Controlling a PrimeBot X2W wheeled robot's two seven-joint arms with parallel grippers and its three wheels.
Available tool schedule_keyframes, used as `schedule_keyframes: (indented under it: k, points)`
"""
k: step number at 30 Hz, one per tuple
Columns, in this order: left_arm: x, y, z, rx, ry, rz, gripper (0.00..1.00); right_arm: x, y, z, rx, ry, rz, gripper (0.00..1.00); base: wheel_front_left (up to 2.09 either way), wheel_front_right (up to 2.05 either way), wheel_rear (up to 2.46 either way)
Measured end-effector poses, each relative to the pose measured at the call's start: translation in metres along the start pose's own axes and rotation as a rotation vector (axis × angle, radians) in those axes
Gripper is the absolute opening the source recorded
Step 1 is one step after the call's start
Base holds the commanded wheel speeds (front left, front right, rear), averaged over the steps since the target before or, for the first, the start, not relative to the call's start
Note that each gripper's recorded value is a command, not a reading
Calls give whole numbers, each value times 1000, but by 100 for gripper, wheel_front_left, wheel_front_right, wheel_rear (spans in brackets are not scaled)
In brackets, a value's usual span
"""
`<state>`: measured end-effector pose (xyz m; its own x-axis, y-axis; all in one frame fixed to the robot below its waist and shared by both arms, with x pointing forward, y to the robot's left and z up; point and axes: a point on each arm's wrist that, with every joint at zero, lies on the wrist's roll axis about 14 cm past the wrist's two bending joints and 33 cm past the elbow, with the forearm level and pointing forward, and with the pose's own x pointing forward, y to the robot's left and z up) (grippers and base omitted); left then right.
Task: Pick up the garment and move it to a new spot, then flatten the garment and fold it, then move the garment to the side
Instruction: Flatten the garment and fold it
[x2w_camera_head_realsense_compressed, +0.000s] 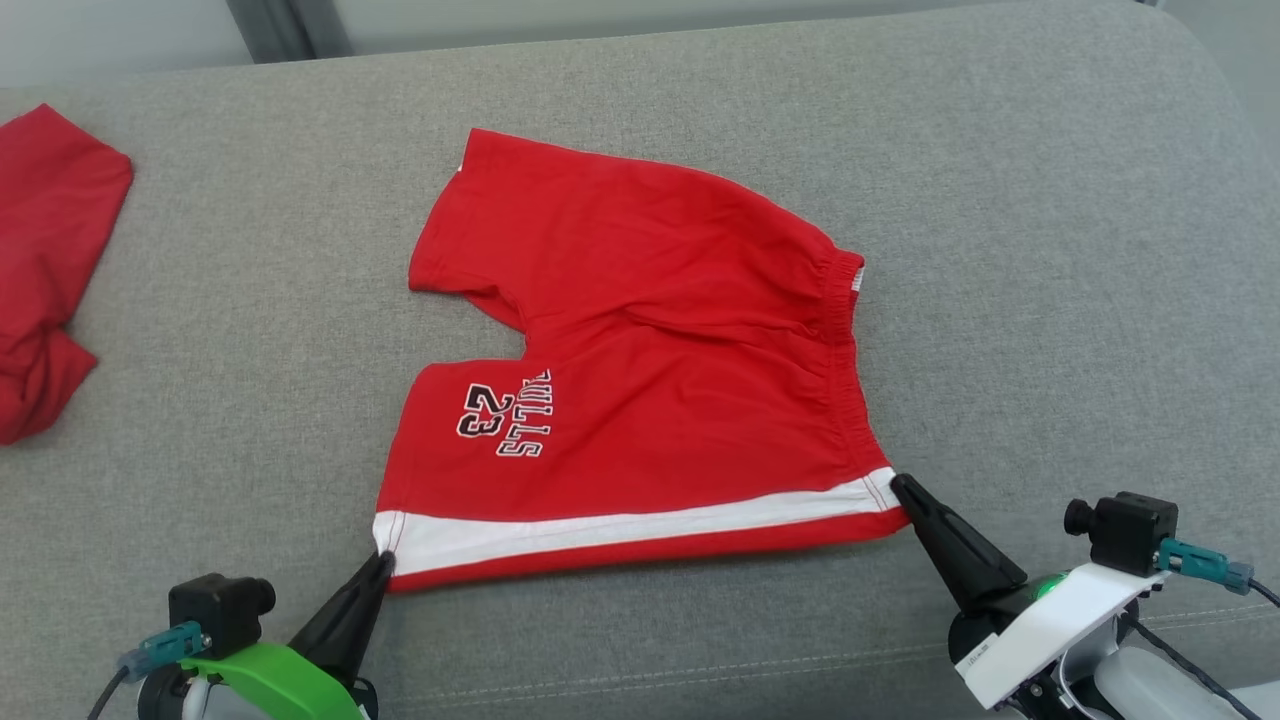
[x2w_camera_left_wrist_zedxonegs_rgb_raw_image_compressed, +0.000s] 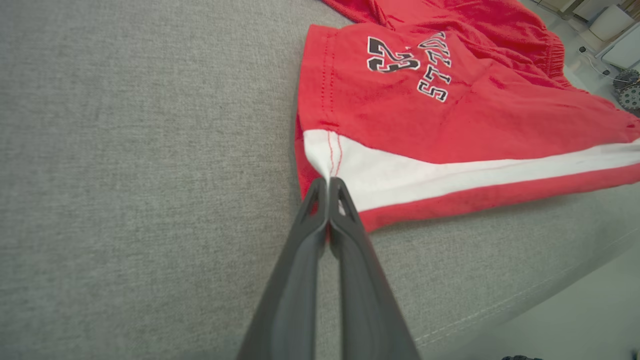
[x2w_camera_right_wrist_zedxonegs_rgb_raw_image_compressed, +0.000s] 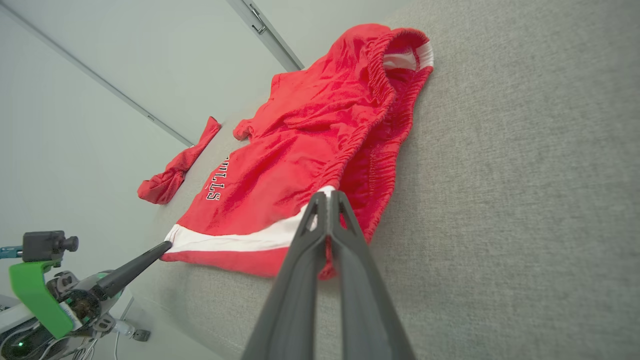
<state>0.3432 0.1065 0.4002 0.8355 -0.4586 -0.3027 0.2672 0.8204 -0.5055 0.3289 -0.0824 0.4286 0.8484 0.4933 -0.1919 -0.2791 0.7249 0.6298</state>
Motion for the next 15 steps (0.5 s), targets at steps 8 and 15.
schedule_keyframes:
  k: [8, 15]
  points:
    - [-5, 0, -11, 20, 69, -13, 0, -6, -14, -12, -37, 45, -37, 0, 0, 0, 0]
    - [-7, 0, -17, 33, 112, -20, 0, -11, -15, -29, -61, 100, -38, 0, 0, 0, 0]
